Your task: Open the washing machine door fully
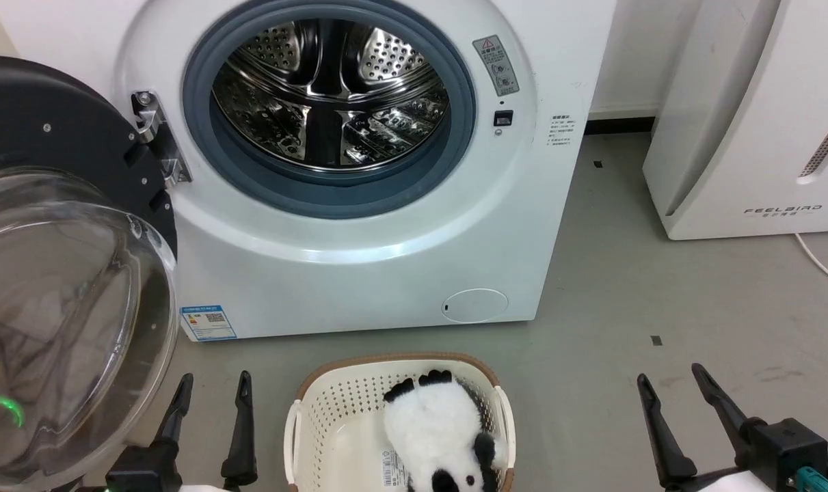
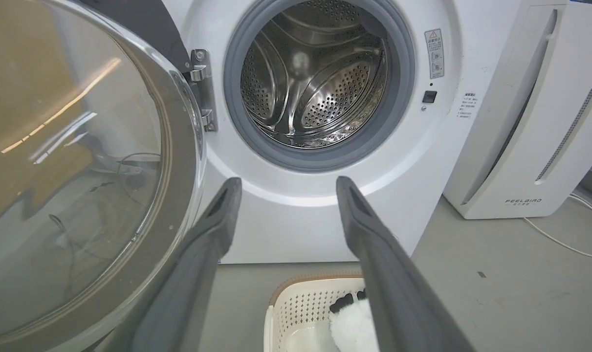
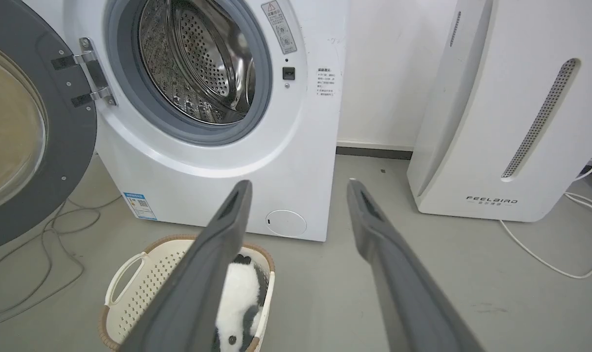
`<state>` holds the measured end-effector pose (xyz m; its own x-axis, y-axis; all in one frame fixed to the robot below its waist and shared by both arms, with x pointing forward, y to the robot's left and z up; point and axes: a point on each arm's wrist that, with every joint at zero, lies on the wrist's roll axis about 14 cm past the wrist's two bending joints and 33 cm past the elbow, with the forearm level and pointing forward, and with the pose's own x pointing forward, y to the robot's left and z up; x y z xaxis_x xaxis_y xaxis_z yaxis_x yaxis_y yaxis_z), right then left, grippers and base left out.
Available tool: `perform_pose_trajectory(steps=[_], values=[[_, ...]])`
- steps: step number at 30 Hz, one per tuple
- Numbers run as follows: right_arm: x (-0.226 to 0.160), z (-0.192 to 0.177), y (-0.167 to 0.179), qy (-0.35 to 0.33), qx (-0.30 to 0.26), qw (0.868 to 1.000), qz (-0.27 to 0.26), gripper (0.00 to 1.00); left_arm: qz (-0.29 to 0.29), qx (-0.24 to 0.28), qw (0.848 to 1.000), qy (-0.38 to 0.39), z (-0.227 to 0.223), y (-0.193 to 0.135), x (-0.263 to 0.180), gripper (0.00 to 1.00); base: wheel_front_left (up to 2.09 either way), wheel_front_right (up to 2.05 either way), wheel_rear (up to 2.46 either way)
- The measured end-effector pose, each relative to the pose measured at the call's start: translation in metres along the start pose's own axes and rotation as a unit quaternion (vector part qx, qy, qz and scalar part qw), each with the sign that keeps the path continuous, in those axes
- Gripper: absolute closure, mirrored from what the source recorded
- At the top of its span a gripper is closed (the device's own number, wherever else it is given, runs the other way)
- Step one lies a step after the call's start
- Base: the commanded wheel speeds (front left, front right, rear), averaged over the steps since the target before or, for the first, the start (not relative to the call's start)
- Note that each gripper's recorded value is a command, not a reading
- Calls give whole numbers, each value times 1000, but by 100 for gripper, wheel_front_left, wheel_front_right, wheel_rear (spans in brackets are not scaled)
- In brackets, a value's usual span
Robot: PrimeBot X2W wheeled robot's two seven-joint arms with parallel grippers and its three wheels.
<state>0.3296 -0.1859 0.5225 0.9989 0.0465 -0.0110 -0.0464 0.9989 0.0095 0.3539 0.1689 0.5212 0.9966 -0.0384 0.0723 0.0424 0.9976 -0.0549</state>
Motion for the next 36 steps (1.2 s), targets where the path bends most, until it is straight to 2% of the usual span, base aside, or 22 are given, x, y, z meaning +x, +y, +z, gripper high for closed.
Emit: perform_pose_trajectory(steps=[3, 4, 36], values=[[1, -2, 0, 2, 2, 1000, 1, 0, -2, 3, 1000, 4, -1, 1, 0, 0, 0, 0, 0], [1, -3, 1, 3, 2, 1000, 1, 100, -1, 2, 1000, 4, -1, 1, 0, 100, 0, 0, 0], [7, -5, 5, 7, 0, 1000, 9, 100, 4, 12, 1000, 16, -3, 3, 2, 100, 0, 0, 0]])
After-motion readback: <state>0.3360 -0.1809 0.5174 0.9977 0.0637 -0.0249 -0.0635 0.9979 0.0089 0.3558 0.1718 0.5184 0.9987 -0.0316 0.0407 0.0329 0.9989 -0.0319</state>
